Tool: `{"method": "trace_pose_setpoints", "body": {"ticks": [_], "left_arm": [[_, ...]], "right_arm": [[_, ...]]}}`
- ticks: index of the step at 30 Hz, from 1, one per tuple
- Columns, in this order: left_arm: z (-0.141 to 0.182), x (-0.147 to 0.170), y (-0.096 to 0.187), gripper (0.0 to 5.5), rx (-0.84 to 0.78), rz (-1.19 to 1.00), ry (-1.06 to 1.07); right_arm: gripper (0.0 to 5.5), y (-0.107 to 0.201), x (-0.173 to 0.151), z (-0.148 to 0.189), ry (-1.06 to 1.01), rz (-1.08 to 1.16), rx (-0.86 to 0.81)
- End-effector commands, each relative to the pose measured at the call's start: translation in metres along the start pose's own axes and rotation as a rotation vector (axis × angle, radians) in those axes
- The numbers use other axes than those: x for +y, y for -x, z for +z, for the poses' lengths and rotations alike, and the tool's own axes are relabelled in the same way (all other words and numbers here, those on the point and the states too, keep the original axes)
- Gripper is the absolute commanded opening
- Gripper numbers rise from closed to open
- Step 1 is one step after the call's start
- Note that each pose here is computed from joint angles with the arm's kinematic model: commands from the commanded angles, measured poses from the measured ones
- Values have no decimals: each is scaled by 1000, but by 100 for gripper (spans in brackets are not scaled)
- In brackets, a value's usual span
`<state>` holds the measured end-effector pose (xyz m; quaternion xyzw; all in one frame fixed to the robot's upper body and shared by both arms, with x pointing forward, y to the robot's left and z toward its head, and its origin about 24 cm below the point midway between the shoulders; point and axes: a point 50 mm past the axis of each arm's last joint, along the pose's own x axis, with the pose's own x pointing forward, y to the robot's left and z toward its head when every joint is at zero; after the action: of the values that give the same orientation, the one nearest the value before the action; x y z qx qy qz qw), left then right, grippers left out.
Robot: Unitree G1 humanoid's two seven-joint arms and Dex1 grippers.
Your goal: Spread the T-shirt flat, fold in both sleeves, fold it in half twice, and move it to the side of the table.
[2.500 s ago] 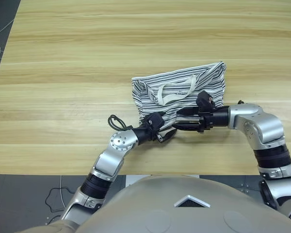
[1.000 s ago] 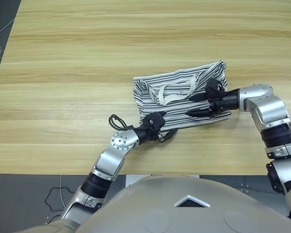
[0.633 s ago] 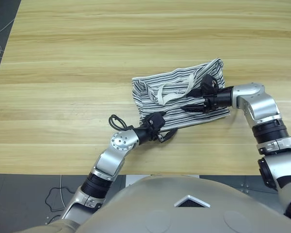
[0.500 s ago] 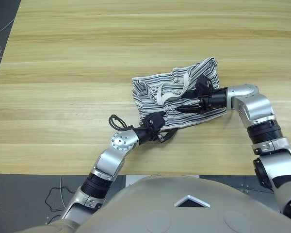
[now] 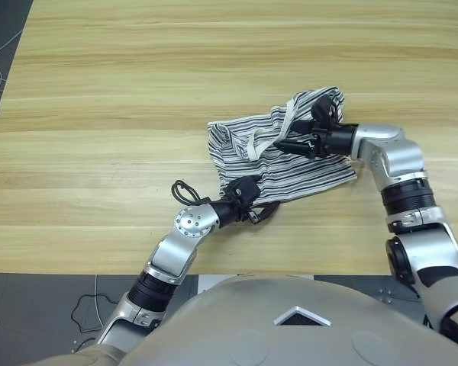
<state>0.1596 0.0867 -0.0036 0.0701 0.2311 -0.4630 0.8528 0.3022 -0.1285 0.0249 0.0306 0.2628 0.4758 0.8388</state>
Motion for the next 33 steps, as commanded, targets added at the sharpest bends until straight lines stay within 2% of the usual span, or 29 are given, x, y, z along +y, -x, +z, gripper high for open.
{"method": "trace_pose_setpoints", "body": {"ticks": [1,4,11,14,17,21,25,27,29,33], "left_arm": [[-42,-14,5,410,196,-39,105],[-42,-14,6,410,198,-39,107],[-44,-12,12,410,201,-26,114],[-42,-11,25,410,189,-4,130],[-37,-16,43,410,170,5,151],[-36,-38,59,410,167,-26,199],[-33,-38,56,410,151,-14,207],[-31,-32,57,410,145,1,175],[-31,-21,62,410,162,-24,87],[-37,43,86,410,300,-43,-164]], "right_arm": [[371,-19,-9,16,-38,-133,-107],[371,-26,-14,22,-64,-190,-151],[371,-17,-34,10,-29,-334,-88],[371,-5,-46,-2,-11,-425,-53],[371,2,-53,-7,-20,-480,-86],[371,-1,-47,10,-66,-425,-274],[371,-1,-24,24,-47,-207,-399],[371,6,-15,28,-25,-131,-413],[371,16,-21,32,-27,-169,-410],[371,36,-31,62,-14,-221,-492]]}}
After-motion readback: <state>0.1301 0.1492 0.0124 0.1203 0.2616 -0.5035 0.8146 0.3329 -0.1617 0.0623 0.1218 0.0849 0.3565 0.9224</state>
